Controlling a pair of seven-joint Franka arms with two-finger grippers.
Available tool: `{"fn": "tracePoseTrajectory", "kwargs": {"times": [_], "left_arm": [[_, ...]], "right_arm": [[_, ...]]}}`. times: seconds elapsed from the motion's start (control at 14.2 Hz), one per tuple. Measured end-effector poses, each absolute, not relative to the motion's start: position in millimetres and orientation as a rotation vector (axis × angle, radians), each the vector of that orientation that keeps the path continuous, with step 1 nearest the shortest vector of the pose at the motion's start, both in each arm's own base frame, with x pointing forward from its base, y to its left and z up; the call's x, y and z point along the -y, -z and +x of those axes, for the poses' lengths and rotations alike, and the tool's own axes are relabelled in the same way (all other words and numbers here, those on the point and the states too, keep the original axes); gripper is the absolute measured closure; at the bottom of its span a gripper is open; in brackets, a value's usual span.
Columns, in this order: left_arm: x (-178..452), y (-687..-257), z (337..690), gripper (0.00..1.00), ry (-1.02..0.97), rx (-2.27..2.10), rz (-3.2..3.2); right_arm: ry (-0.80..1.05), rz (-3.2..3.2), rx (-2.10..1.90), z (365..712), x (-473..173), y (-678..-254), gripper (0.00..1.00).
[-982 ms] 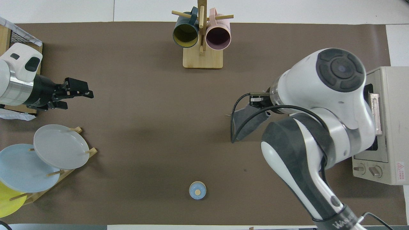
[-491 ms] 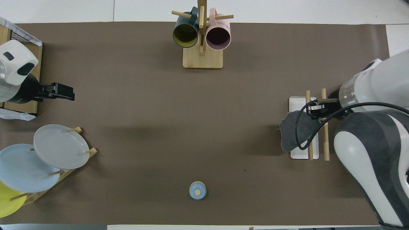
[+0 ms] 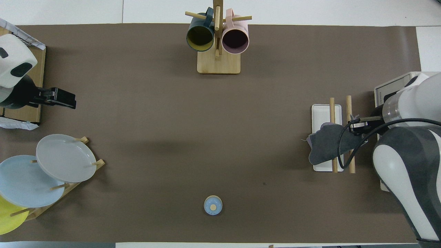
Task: Fold towel and hang on rack
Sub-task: 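Carry the towel with the right gripper to the wooden dowel rack, then drape the towel over the dowels with the right gripper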
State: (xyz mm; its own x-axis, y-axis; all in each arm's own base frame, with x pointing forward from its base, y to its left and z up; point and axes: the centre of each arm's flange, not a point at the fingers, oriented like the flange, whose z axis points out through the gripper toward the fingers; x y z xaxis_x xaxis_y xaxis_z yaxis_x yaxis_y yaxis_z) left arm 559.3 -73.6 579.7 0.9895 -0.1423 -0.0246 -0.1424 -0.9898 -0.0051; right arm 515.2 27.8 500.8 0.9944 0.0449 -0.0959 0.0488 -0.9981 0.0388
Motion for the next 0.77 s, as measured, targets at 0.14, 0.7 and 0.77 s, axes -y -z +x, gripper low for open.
{"fn": "tracePoseTrajectory", "kwargs": {"times": [0.14, 0.7, 0.77], "left_arm": [[81.6, -581.9, 555.9, 0.0, -0.056, -0.245, -3.122], [81.0, -582.4, 548.5, 0.0, -0.12, -0.245, -3.116], [81.4, -582.3, 548.3, 0.0, -0.122, -0.247, -3.116]], "right_arm": [[0.15, 3.074, -0.135, 514.7, -14.5, -500.6, 0.98], [0.123, 3.065, -0.25, 513.8, 28.0, -492.8, 0.98], [0.097, 3.064, -0.263, 512.2, 29.4, -487.2, 0.98]]}}
